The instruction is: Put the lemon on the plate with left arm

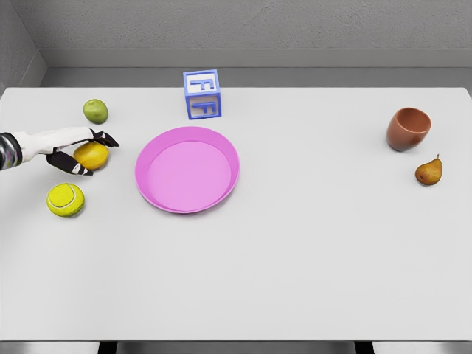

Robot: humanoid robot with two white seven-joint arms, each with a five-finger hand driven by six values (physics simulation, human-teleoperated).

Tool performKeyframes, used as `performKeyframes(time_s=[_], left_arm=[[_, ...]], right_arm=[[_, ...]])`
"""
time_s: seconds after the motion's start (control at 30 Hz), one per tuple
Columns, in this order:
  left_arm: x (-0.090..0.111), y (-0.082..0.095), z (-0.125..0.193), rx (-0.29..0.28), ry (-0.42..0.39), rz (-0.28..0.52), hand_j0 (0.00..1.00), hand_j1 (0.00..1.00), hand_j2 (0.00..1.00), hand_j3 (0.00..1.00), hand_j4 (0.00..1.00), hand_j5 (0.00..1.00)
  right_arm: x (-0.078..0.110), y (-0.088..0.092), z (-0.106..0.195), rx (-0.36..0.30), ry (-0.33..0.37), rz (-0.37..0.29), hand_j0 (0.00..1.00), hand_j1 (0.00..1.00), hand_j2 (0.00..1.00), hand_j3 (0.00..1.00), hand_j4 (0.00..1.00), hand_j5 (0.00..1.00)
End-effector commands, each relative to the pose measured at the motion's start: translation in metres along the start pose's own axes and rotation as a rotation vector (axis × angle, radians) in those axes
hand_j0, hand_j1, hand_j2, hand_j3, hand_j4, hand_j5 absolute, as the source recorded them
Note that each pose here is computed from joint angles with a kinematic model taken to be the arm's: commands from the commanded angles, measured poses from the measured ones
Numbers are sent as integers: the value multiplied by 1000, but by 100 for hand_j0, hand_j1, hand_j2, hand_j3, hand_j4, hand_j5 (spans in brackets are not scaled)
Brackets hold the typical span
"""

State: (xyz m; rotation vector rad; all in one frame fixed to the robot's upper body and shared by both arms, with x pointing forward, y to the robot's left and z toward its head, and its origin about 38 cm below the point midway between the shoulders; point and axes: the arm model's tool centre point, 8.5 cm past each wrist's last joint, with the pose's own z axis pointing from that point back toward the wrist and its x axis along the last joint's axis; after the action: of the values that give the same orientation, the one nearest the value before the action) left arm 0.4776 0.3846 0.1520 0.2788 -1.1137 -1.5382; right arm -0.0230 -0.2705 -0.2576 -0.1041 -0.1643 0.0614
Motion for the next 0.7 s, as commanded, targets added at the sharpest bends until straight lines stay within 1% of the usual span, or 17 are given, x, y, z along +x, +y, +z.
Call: performKeyframes(time_s=[0.0,0.1,0.13,0.17,0.27,0.33,0.53,0.63,0.67], left_arm=[[0,0,0,2,0,4,78,78,78,78,78,78],[0,0,0,1,0,5,78,78,78,78,78,78],[0,0,0,1,0,5,76,76,76,76,76,76],[-1,0,1,3,0,5,71,71,71,71,71,71],[-1,1,1,5,-1,6,66,66,66,66,66,66],[0,1,1,5,-3,7,61,61,61,61,61,61],[0,2,2,10,-6,8,52,52,52,52,52,52],[1,3,2,11,-7,6,51,51,51,51,51,51],[2,3,2,12,-10,4,49,49,49,49,49,49]], right_arm=[[0,0,0,0,0,-1,100,100,100,100,100,100],[-1,0,0,0,1,-1,100,100,100,100,100,100],[0,0,0,0,0,-1,100,100,100,100,100,100],[0,0,0,0,0,-1,100,100,100,100,100,100],[0,0,0,0,0,-1,100,100,100,100,100,100],[0,0,0,0,0,-1,100,100,100,100,100,100],[0,0,0,0,0,-1,100,100,100,100,100,100],[0,0,0,0,0,-1,100,100,100,100,100,100],[0,0,0,0,0,-1,100,100,100,100,100,100]])
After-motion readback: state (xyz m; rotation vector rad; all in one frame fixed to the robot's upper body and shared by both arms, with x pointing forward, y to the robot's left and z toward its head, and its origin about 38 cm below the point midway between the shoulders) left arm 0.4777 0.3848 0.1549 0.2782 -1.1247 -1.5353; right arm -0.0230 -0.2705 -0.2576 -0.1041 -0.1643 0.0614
